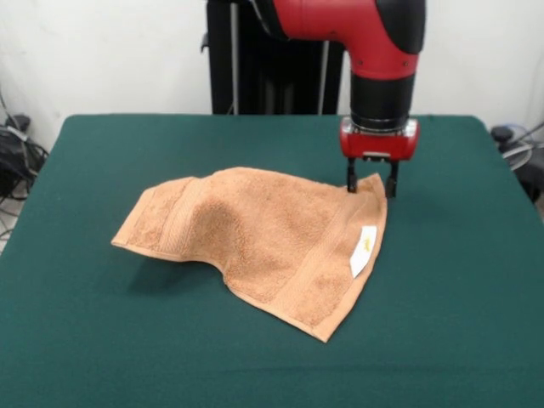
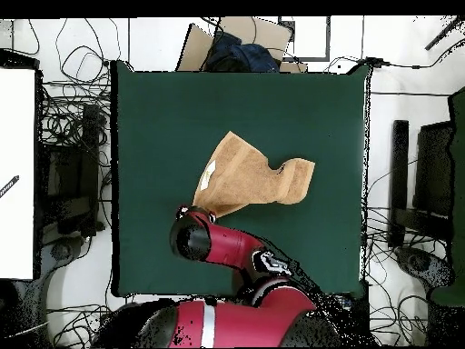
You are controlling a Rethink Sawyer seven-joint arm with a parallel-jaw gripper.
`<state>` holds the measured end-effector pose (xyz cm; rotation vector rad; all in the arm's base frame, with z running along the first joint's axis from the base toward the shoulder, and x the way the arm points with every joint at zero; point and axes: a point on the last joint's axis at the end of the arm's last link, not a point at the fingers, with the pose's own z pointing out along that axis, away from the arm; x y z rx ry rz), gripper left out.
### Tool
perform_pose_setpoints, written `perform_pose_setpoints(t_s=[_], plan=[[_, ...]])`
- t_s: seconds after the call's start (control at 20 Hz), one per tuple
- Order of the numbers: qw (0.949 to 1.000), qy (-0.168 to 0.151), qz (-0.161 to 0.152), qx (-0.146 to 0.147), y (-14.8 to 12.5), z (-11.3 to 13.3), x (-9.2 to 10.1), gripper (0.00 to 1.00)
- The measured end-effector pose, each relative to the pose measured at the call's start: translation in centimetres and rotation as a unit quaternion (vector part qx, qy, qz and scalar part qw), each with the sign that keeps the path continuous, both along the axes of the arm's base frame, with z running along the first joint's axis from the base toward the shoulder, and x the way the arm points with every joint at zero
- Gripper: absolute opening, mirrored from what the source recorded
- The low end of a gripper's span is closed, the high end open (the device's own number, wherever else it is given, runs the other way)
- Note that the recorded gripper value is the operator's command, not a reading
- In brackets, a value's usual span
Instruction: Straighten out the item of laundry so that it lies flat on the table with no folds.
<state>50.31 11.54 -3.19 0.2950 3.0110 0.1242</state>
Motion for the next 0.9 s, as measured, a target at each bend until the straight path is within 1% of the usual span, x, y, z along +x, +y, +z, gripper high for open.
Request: perform_pose_setpoints(t_s=[0.35, 0.65, 0.75, 0.9], plan=[[0.9998, -0.001, 0.018, 0.0, 1.8, 0.0, -0.3, 1.0], [0.9999, 0.001, 0.017, 0.001, 1.8, -0.5, -0.3, 1.0], [0.9999, 0.007, 0.01, 0.003, 1.3, -1.6, -0.3, 1.0], [0.9999, 0.008, 0.008, 0.005, 1.1, -2.0, -0.2, 1.0]])
